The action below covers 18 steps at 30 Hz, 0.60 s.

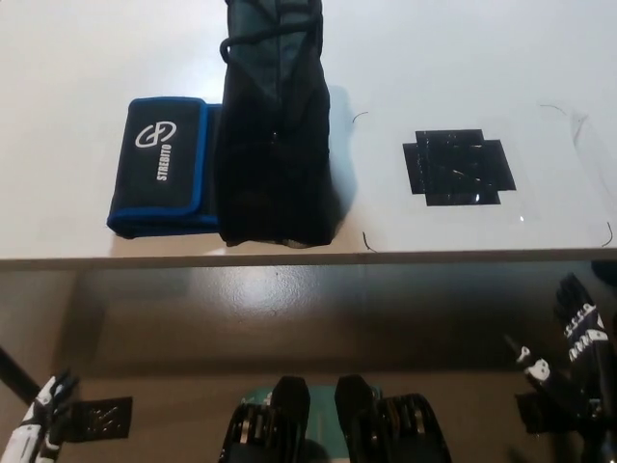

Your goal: Use both hands to pick up the lunch bag on the right hand side and smoothly move it near the note book on the left hand side

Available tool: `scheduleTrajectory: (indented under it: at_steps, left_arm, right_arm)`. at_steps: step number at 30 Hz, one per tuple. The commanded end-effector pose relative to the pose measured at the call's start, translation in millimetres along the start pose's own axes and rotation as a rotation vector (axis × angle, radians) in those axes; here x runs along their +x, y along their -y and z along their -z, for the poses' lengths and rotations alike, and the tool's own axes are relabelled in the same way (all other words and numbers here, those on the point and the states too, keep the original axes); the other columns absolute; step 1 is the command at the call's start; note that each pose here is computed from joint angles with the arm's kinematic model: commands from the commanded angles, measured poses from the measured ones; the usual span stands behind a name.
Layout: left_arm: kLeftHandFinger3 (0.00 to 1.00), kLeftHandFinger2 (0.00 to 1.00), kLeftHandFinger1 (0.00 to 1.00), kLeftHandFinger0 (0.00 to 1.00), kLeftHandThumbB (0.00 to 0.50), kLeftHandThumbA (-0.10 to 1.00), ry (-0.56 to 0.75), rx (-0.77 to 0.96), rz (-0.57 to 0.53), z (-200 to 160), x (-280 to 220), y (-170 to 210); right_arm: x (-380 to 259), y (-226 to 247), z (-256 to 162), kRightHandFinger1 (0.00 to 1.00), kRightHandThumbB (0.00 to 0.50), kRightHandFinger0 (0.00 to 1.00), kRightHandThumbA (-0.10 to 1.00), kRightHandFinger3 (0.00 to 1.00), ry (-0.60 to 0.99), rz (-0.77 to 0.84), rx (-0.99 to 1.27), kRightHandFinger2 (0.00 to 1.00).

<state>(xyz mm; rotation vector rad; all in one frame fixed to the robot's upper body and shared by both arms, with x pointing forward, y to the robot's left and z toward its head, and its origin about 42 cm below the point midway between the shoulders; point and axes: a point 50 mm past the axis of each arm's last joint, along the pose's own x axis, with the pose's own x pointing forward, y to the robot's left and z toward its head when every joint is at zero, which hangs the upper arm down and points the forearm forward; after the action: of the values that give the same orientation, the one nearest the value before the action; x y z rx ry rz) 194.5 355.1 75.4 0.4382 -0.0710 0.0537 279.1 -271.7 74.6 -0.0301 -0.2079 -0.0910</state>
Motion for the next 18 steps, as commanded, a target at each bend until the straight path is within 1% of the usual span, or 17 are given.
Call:
scheduleTrajectory:
  at_steps: [1, 2, 4, 5, 6, 7, 8, 9, 10, 11, 13, 14, 15, 16, 17, 18]
  left_arm:
    - [1.0, 1.0, 1.0, 1.0, 0.175, 1.0, 0.075, -0.051, -0.104, 4.8, 9.1, -9.8]
    - [1.0, 1.0, 1.0, 1.0, 0.166, 1.0, 0.067, -0.073, -0.108, 7.9, 11.9, -10.2]
    - [1.0, 1.0, 1.0, 1.0, 0.124, 1.0, 0.06, -0.099, -0.102, 11.8, 19.2, -10.3]
    - [1.0, 1.0, 1.0, 1.0, 0.119, 1.0, 0.061, -0.096, -0.1, 11.9, 21.0, -10.8]
    - [1.0, 1.0, 1.0, 1.0, 0.134, 1.0, 0.063, -0.106, -0.092, 12.0, 23.2, -10.8]
    - [1.0, 1.0, 1.0, 1.0, 0.127, 1.0, 0.063, -0.113, -0.086, 12.3, 23.6, -10.5]
    - [1.0, 1.0, 1.0, 1.0, 0.14, 1.0, 0.06, -0.118, -0.077, 13.3, 23.7, -9.7]
    - [1.0, 1.0, 1.0, 1.0, 0.146, 1.0, 0.056, -0.119, -0.071, 14.5, 24.1, -9.1]
    - [1.0, 1.0, 1.0, 1.0, 0.139, 1.0, 0.054, -0.115, -0.066, 15.2, 24.3, -9.1]
    - [1.0, 1.0, 1.0, 1.0, 0.128, 1.0, 0.051, -0.104, -0.064, 15.9, 25.9, -9.0]
    - [1.0, 1.0, 1.0, 1.0, 0.152, 1.0, 0.043, -0.112, -0.061, 18.1, 24.6, -7.8]
    - [1.0, 1.0, 1.0, 1.0, 0.157, 1.0, 0.039, -0.116, -0.059, 19.5, 26.2, -7.7]
    - [1.0, 1.0, 1.0, 1.0, 0.153, 1.0, 0.037, -0.116, -0.053, 20.3, 27.2, -7.2]
    - [1.0, 1.0, 1.0, 1.0, 0.16, 1.0, 0.035, -0.112, -0.048, 20.6, 26.7, -6.3]
    - [1.0, 1.0, 1.0, 1.0, 0.17, 1.0, 0.034, -0.11, -0.045, 20.5, 25.8, -5.4]
    - [1.0, 1.0, 1.0, 1.0, 0.157, 1.0, 0.038, -0.11, -0.041, 19.5, 26.6, -4.8]
  right_arm:
    - [0.2, -2.0, -8.6, 1.0, 0.248, 1.0, 1.0, 1.0, 0.095, -0.043, 0.004, 1.0]
    - [-0.6, -2.4, -4.9, 1.0, 0.244, 1.0, 1.0, 1.0, 0.081, -0.045, 0.002, 1.0]
    - [0.6, -2.5, 0.9, 1.0, 0.236, 1.0, 1.0, 1.0, 0.06, -0.047, -0.006, 1.0]
    - [1.4, -2.9, 1.9, 1.0, 0.238, 1.0, 1.0, 1.0, 0.057, -0.048, -0.007, 1.0]
    - [2.0, -3.8, 5.2, 1.0, 0.273, 1.0, 1.0, 1.0, 0.046, -0.05, 0.002, 1.0]
    - [1.3, -4.6, 7.9, 1.0, 0.268, 1.0, 1.0, 1.0, 0.036, -0.054, 0.01, 1.0]
    - [0.1, -5.8, 11.3, 1.0, 0.257, 1.0, 1.0, 1.0, 0.023, -0.06, 0.016, 1.0]
    - [-0.4, -6.8, 13.7, 1.0, 0.259, 1.0, 1.0, 1.0, 0.014, -0.064, 0.02, 1.0]
    - [-1.2, -8.1, 17.1, 1.0, 0.239, 1.0, 1.0, 1.0, 0.0, -0.07, 0.02, 1.0]
    - [-0.3, -9.6, 23.3, 1.0, 0.229, 1.0, 1.0, 1.0, -0.022, -0.081, 0.027, 1.0]
    - [0.9, -9.7, 27.0, 1.0, 0.221, 1.0, 1.0, 1.0, -0.034, -0.084, 0.044, 1.0]
    - [4.5, -10.2, 28.0, 1.0, 0.246, 1.0, 1.0, 1.0, -0.036, -0.086, 0.048, 1.0]
    - [5.6, -9.7, 28.3, 1.0, 0.254, 1.0, 1.0, 1.0, -0.037, -0.088, 0.046, 1.0]
    - [4.7, -8.9, 28.8, 1.0, 0.26, 1.0, 1.0, 1.0, -0.039, -0.091, 0.046, 1.0]
    - [3.3, -8.3, 29.3, 1.0, 0.255, 1.0, 1.0, 1.0, -0.042, -0.094, 0.045, 1.0]
    - [3.1, -8.2, 29.6, 1.0, 0.255, 1.0, 1.0, 1.0, -0.044, -0.096, 0.043, 1.0]
